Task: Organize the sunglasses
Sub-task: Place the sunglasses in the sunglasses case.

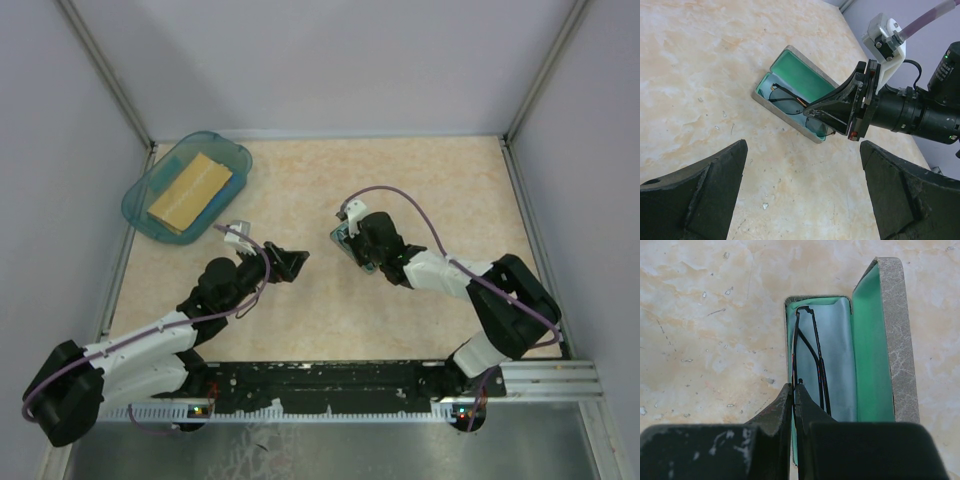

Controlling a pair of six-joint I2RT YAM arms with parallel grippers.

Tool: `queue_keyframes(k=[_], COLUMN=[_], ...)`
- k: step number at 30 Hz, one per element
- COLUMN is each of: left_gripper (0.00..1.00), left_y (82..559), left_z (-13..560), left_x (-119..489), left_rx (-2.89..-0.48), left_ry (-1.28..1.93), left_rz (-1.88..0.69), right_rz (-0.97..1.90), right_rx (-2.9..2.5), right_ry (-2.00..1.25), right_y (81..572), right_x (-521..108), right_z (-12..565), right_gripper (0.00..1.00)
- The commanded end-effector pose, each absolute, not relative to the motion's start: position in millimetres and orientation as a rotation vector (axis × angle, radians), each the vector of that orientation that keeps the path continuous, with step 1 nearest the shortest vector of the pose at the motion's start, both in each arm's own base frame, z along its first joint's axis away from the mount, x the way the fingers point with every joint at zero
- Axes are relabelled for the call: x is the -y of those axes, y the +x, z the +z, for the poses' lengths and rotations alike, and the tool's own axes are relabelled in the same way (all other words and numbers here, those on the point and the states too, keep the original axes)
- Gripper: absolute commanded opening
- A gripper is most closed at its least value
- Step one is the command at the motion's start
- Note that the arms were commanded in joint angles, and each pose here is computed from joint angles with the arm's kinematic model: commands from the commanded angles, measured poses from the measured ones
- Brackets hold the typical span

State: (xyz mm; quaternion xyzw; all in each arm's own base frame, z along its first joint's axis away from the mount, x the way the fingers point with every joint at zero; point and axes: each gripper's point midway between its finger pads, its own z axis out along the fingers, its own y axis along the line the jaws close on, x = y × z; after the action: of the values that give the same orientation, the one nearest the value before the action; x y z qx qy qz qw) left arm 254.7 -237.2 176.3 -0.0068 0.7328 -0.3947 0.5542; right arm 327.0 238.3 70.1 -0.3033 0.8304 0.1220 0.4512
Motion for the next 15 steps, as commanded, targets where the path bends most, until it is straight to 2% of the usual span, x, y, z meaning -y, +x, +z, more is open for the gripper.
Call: queue_keyframes(k=[1,6,13,15], left_gripper=[1.00,1.00,1.00,1.00], left_y=[254.4,254.1,253.9,254.0], left_z=[176.4,177.2,176.7,177.0], left_x=[233.2,232.6,232.3,232.4], left_rx=[-1.721,-1.717,-1.719,-1.718], left_ry=[-0.019,-0.020,-0.020,-0.020], left_rz=[-0.921,-0.921,-0.920,-0.921], right_rz=[0.327,0.324,0.321,0.318], right_rx=[-1.972,-1.979,-1.981,-1.977], right_ry=[-0.682,-0.668,-0.661,-0.659], right_y=[347.8,348.1,348.1,348.8], right_x=[-249.3,-248.1,-247.3,-247.0], right_z=[99.9,99.9,101.9,103.3], right_gripper=[0.00,0.01,0.18,0.19])
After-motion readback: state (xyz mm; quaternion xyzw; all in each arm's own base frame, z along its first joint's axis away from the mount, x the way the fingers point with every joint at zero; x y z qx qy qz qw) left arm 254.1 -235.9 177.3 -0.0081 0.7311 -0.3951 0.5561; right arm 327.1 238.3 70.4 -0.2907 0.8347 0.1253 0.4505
